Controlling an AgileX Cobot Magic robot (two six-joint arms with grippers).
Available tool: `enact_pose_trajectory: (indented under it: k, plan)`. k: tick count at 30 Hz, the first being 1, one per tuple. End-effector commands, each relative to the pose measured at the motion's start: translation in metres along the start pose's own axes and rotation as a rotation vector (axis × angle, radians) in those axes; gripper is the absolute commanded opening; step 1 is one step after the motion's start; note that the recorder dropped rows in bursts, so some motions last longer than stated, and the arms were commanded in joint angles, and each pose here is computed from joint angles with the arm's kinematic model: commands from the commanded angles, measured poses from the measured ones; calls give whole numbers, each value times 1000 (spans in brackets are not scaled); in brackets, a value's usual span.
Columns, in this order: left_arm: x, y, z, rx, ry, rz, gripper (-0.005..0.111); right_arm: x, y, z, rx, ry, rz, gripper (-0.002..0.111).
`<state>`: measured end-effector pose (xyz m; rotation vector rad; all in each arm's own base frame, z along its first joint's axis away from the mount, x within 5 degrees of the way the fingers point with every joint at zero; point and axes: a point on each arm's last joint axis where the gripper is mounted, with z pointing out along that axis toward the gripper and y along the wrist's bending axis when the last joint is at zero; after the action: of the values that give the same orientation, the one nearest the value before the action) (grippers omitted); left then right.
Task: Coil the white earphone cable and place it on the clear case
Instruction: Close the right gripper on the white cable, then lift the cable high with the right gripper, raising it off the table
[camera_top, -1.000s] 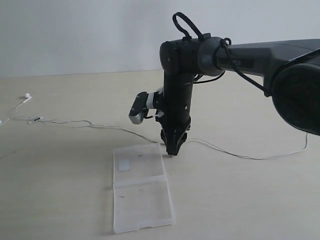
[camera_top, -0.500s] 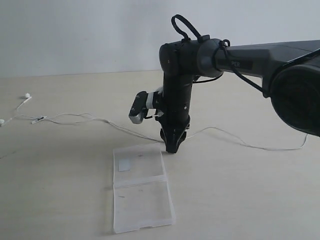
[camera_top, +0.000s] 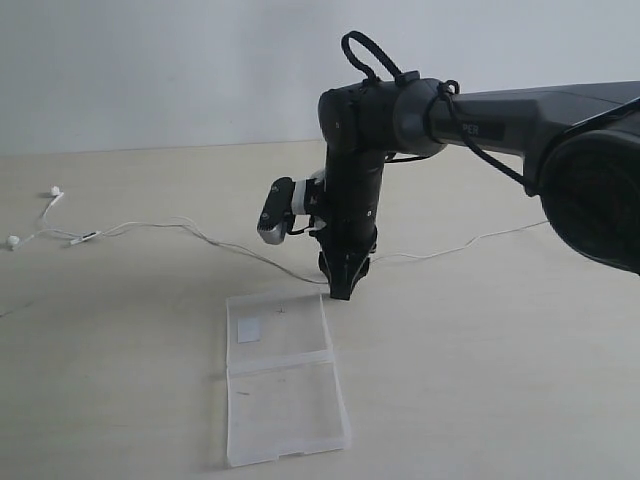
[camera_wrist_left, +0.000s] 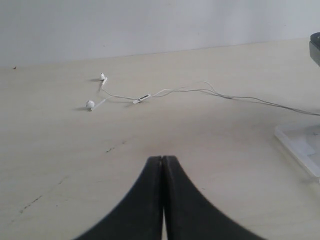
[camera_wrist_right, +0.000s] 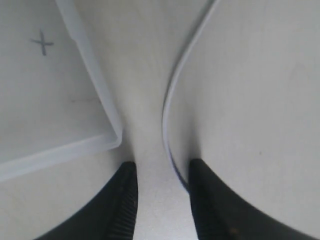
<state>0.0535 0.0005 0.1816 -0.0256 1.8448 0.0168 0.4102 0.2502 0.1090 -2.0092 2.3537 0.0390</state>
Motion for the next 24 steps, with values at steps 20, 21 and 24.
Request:
enact_pose_trajectory:
  k: [20,21,24]
  plan:
    - [0,0,0,-1,-9,-3,0,3,-2,-53,101,-28,-48,0]
    - [0,0,0,-1,-9,-3,0,3,-1,-64,120,-44,-46,0]
    - [0,0,0,-1,-9,-3,0,4,2,-94,169,-83,-47,0]
